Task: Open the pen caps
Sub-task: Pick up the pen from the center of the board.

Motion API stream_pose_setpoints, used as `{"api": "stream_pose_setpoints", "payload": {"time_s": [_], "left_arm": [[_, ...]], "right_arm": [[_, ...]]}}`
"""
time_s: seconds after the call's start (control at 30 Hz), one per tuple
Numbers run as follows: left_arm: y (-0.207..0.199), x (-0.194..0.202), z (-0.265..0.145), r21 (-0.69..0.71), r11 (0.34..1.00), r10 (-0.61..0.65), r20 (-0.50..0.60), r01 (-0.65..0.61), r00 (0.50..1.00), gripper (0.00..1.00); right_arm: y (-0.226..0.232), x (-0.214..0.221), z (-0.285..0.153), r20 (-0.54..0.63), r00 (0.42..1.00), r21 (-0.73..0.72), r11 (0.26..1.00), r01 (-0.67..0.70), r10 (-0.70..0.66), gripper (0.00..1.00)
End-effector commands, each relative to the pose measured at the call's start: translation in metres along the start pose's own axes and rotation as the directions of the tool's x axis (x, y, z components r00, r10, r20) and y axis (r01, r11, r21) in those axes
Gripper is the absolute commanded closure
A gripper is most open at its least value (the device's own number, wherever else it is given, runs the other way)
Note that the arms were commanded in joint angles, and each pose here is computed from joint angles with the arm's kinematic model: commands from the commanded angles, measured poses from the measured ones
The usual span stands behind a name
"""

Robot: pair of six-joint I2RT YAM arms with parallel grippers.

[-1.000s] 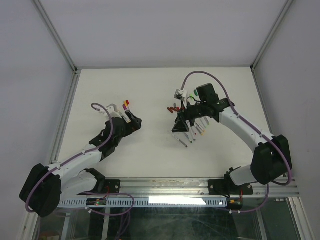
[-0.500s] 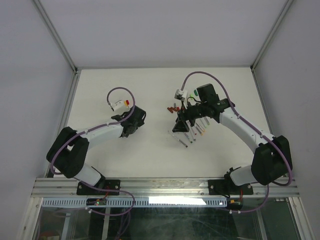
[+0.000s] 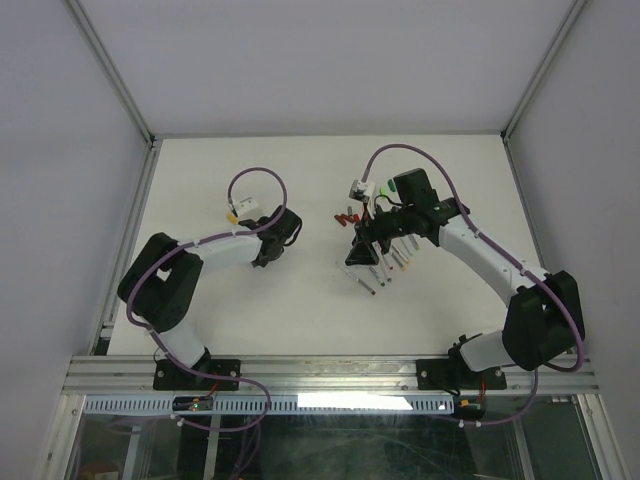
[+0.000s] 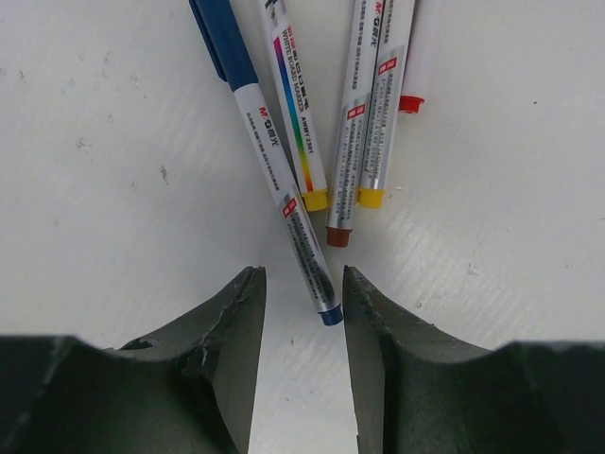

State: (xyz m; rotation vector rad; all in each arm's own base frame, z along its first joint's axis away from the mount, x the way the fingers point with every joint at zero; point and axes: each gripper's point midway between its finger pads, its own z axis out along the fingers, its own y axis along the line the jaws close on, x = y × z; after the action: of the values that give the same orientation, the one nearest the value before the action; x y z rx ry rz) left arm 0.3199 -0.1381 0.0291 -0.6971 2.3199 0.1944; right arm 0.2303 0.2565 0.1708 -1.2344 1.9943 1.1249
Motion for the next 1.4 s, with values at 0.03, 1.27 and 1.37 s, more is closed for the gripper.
{"api": "stream_pose_setpoints", "payload": {"time_s": [0.03, 1.27, 1.37], "left_arm": [[-0.01, -0.011, -0.005, 0.02, 1.0, -0.005, 0.019, 0.005, 1.0, 0.63], [0.071, 0.019, -0.036, 0.007, 0.999, -0.049, -0.052, 0.049, 0.997, 0.57], [0.073, 0.008, -0.027, -0.012, 0.999, -0.047, -0.031, 0.047, 0.998, 0.51]], "right_arm": [[0.0, -0.015, -0.008, 0.047, 0.996, 0.026, 0.997, 0.073, -0.074, 0.3], [-0.001, -0.015, -0.008, 0.051, 0.996, 0.034, 0.997, 0.075, -0.077, 0.3], [0.0, -0.015, -0.008, 0.052, 0.996, 0.032, 0.997, 0.076, -0.078, 0.3]]}}
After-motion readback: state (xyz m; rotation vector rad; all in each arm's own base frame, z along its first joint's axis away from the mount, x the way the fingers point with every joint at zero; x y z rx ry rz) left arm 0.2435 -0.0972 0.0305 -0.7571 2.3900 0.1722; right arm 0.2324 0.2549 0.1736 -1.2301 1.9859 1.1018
